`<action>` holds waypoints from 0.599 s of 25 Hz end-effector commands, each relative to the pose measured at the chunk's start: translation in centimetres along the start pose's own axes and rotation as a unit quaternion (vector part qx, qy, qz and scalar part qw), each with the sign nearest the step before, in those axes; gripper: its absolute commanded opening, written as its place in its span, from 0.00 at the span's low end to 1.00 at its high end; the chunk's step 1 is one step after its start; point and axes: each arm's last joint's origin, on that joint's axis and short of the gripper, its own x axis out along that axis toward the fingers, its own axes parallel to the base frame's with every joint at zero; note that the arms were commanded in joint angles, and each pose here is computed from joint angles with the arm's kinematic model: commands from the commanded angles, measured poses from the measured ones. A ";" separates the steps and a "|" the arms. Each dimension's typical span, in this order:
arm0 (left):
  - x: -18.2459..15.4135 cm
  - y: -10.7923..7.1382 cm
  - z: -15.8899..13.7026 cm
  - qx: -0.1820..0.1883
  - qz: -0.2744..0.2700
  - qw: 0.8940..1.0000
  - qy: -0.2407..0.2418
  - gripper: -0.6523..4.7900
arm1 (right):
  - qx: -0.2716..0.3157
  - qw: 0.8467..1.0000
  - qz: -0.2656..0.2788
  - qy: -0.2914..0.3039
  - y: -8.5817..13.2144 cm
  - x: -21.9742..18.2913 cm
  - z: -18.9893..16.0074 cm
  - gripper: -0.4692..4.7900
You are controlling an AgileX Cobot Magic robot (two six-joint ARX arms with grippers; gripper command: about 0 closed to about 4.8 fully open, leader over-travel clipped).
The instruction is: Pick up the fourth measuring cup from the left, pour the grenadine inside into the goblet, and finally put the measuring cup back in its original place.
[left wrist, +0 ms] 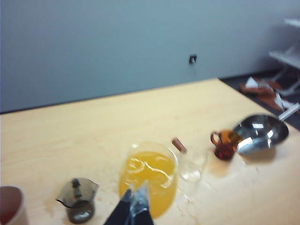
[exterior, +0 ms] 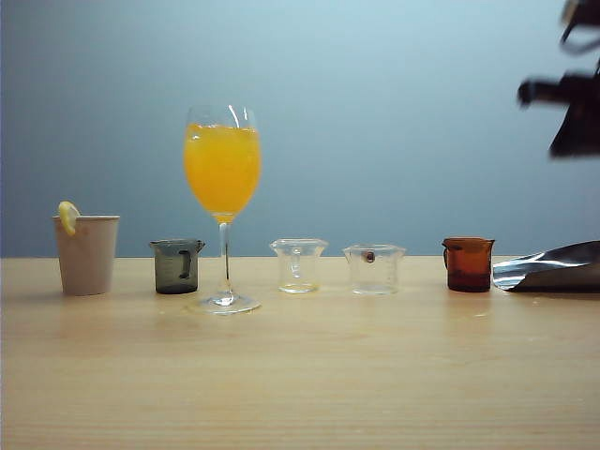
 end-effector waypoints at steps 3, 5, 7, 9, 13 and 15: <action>1.4 -1.0 -1.0 0.052 -0.065 0.995 0.046 0.11 | 0.001 1.000 0.015 -0.018 0.2 3.0 -1.4 0.07; 1.9 -1.2 -1.3 0.052 -0.081 0.994 0.057 0.11 | 0.002 1.000 0.013 -0.023 0.3 4.1 -2.2 0.07; 2.5 -1.4 -1.8 0.050 -0.094 0.992 0.072 0.11 | 0.002 1.000 0.011 -0.027 0.2 5.6 -3.5 0.07; 2.9 -1.4 -2.1 0.048 -0.104 0.990 0.085 0.11 | 0.002 1.000 0.011 -0.027 0.2 6.4 -4.5 0.07; 4.0 -1.4 -3.0 0.042 -0.120 0.985 0.112 0.11 | 0.000 1.000 0.008 0.003 0.2 8.2 -6.1 0.07; 4.7 -1.4 -3.5 0.040 -0.122 0.983 0.128 0.11 | -0.001 1.000 0.007 0.010 0.2 9.1 -6.5 0.07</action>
